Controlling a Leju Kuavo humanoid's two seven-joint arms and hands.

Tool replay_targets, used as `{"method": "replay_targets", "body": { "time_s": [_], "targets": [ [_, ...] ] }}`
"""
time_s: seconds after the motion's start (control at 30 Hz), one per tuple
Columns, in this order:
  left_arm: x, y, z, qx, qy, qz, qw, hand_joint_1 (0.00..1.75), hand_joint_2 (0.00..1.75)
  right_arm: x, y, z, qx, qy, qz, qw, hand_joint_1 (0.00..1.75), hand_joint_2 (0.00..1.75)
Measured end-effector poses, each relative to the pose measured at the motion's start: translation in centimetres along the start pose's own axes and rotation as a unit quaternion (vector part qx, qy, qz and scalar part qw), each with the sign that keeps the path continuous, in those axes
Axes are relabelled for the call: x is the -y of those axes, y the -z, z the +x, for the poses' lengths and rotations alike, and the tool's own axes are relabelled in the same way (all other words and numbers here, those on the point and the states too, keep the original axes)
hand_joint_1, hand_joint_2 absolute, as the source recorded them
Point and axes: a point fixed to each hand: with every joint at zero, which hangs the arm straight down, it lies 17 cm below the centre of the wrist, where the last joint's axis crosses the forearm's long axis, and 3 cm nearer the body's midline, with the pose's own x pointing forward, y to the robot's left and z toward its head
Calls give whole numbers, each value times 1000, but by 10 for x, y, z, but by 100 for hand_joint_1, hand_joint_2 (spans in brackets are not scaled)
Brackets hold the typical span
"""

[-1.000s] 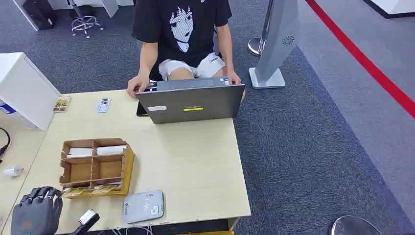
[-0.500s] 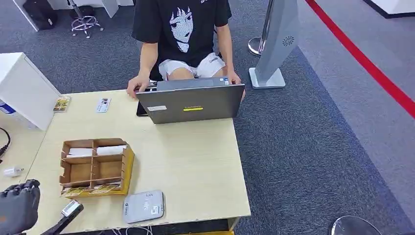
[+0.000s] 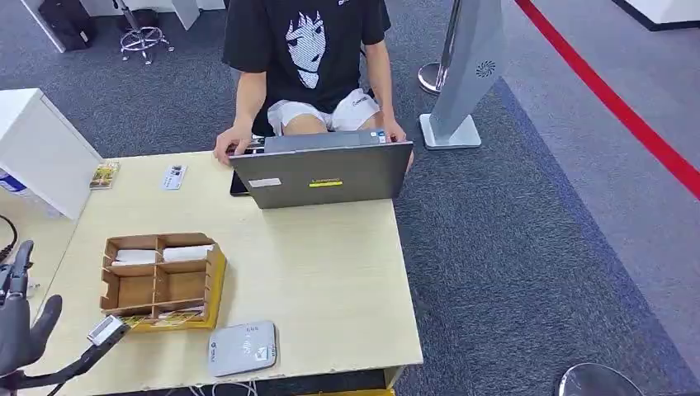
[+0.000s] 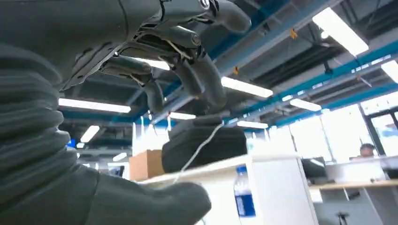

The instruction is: Pass the card to the sensor for recognition and then transmit it.

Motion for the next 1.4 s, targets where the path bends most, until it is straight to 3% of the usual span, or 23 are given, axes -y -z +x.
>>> {"method": "replay_targets", "body": {
  "time_s": [0.53, 0.73, 1.0, 1.4],
  "targets": [
    [39, -23, 55, 84, -20, -119, 989, 0, 175, 1, 0, -1, -5, 15, 1, 1000, 0, 175],
    [40, -28, 58, 111, 31, -151, 982, 0, 175, 6, 1, -4, -12, 30, -8, 999, 0, 175],
    [22, -25, 61, 131, 89, -119, 980, 0, 175, 7, 1, -5, -16, 36, -11, 999, 0, 175],
    [10, -34, 99, 173, 39, -116, 977, 0, 175, 8, 0, -9, -22, 53, -18, 998, 0, 175]
  ]
}}
